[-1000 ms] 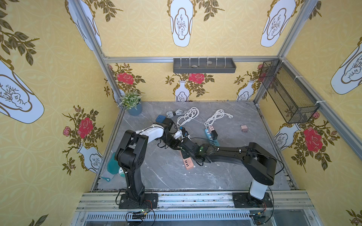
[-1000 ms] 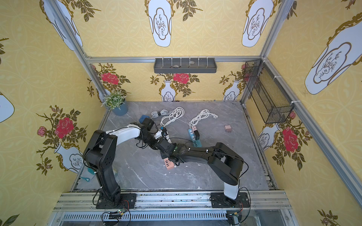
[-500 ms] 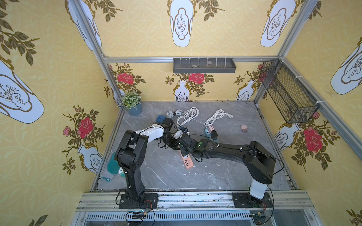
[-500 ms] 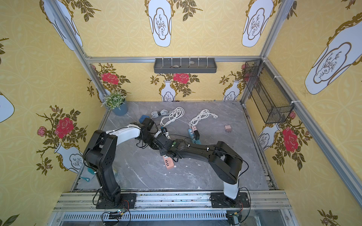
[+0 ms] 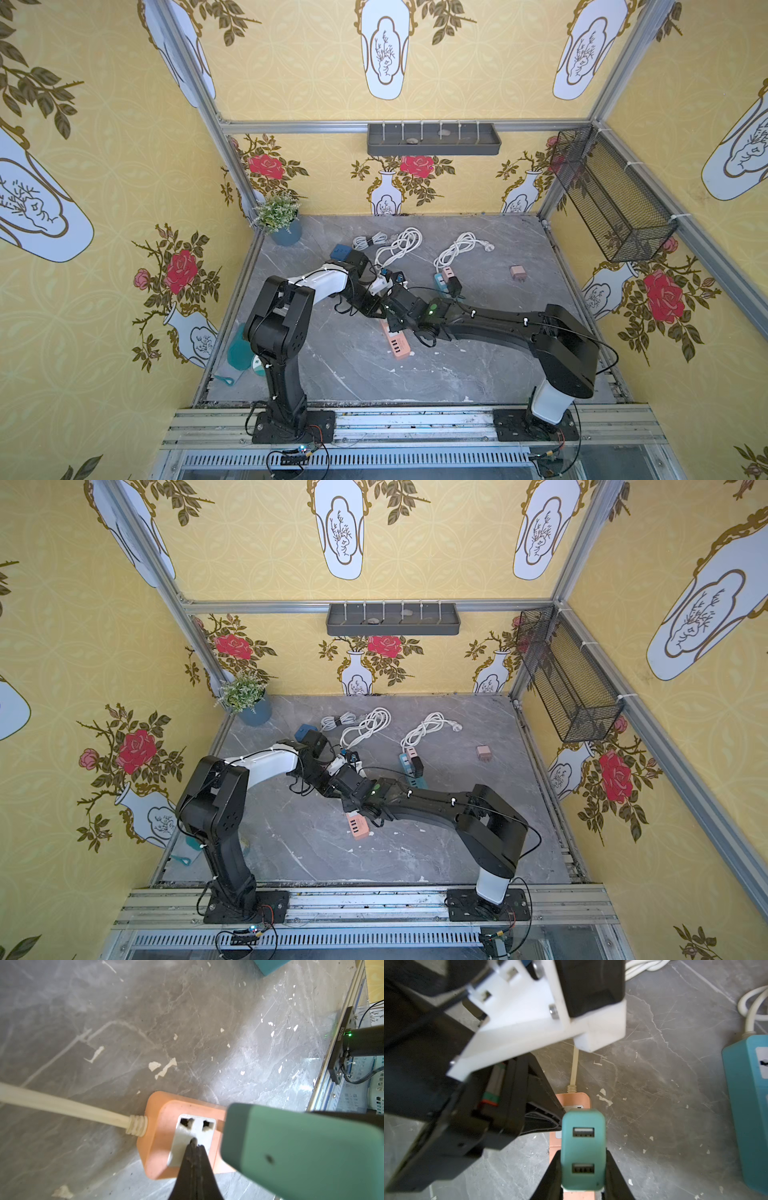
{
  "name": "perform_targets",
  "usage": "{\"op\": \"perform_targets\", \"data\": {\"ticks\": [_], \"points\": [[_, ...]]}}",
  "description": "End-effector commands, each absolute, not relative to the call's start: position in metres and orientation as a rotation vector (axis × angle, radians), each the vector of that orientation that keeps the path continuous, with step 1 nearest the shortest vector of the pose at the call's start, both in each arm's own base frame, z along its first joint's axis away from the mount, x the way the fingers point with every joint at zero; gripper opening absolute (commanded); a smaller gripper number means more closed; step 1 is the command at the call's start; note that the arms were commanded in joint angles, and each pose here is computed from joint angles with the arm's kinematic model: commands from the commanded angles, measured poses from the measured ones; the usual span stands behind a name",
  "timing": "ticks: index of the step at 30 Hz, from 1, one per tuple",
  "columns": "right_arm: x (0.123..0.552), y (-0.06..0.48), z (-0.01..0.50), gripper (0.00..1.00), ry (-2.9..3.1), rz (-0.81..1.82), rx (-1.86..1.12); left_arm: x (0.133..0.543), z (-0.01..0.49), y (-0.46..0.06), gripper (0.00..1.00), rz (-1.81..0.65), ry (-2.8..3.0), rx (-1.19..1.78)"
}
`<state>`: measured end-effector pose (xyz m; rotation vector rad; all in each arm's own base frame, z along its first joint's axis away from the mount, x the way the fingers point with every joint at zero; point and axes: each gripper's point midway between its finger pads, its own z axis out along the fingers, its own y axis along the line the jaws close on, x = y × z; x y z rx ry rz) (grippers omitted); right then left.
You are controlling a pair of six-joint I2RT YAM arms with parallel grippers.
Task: Pull the plug off the socket
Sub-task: Remove the plug from the socket, then place the plug at the center of the board.
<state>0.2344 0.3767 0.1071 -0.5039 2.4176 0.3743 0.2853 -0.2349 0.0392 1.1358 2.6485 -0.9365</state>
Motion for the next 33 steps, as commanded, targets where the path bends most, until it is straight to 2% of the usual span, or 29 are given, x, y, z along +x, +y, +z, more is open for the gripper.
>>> {"op": "perform_targets", "data": {"ticks": [1, 8, 21, 33], "points": [[0.232, 0.368, 0.117, 0.0, 2.409, 0.385, -0.467, 0.282, 0.024, -0.221, 0.0, -0.831, 2.724, 1.15], [0.225, 0.328, 0.131, 0.0, 2.436, 0.349, -0.355, 0.282, 0.024, -0.221, 0.0, -0.834, 2.722, 1.151], [0.262, 0.186, 0.158, 0.0, 2.496, 0.021, 0.115, 0.282, 0.025, -0.221, 0.0, -0.835, 2.72, 1.151], [0.294, 0.05, 0.15, 0.0, 2.534, -0.486, 0.441, 0.282, 0.025, -0.222, 0.0, -0.837, 2.716, 1.155]]}}
